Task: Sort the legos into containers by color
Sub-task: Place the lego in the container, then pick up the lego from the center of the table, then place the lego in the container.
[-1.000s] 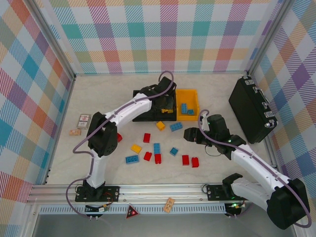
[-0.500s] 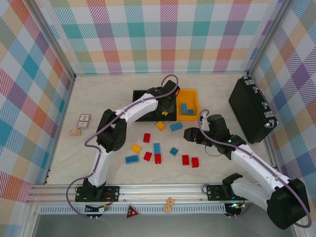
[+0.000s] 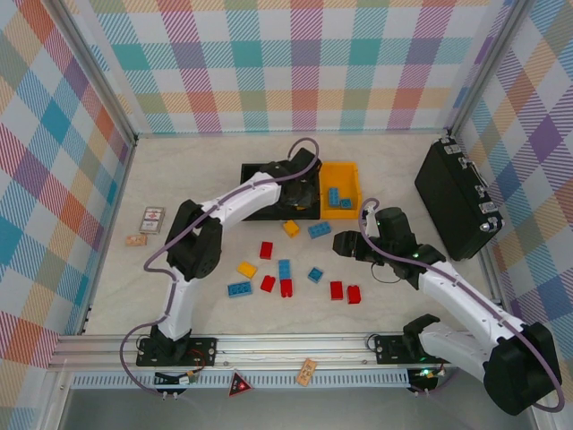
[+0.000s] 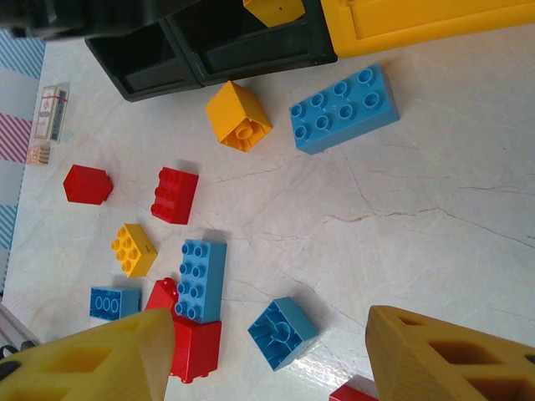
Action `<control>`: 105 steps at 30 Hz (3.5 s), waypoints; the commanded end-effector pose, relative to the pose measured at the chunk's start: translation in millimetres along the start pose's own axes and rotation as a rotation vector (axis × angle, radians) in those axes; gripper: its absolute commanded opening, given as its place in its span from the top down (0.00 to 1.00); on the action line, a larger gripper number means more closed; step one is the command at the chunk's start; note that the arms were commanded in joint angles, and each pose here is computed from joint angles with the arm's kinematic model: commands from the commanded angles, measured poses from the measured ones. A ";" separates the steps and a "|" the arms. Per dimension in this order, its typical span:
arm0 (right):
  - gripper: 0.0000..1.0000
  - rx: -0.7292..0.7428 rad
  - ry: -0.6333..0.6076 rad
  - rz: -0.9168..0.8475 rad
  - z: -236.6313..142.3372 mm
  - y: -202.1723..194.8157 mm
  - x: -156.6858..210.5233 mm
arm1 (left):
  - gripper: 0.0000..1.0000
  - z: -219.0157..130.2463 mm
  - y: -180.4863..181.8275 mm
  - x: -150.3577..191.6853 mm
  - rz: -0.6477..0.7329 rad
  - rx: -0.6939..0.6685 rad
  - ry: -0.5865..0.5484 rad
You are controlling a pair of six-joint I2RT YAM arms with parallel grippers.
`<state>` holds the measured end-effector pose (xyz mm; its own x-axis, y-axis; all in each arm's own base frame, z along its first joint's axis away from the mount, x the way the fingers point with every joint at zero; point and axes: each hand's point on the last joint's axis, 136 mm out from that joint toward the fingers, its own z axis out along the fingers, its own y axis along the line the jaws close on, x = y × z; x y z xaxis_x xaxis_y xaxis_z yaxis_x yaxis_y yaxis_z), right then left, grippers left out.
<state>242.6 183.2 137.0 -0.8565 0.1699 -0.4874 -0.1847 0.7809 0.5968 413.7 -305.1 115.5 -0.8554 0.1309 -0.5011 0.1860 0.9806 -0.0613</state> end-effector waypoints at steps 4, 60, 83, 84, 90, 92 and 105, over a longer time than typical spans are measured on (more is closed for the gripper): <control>0.38 -0.031 -0.012 0.007 2.4 4.6 -4.7 | 0.36 -38.7 12.0 15.9 -0.200 0.041 -0.082; 0.33 -0.061 0.033 -0.016 6.3 6.6 5.1 | 0.70 26.6 4.4 89.0 -0.293 -0.166 -0.075; 0.33 -0.021 0.001 0.003 4.8 9.3 -14.2 | 0.69 -25.0 -5.3 -27.9 -0.224 0.111 -0.028; 0.33 -0.019 0.003 0.005 5.5 8.4 -13.8 | 0.69 -20.8 -5.6 -31.7 -0.226 0.110 -0.025; 0.33 -0.014 0.005 0.015 5.3 6.7 -11.9 | 0.69 6.2 -6.1 -52.9 -0.233 0.095 -0.020; 0.33 -0.009 0.003 0.017 3.6 5.4 -10.9 | 0.68 15.3 -5.9 -58.8 -0.243 0.096 -0.016; 0.33 0.004 -0.004 0.012 0.2 3.3 -11.1 | 0.60 46.1 -5.4 -76.7 -0.264 0.079 -0.003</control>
<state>250.3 186.3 138.1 -0.8614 0.1707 -0.4783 -0.1783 0.7802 0.5996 502.0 -333.6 118.3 -0.8632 -0.1453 -0.4835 -0.0042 0.9597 -0.2810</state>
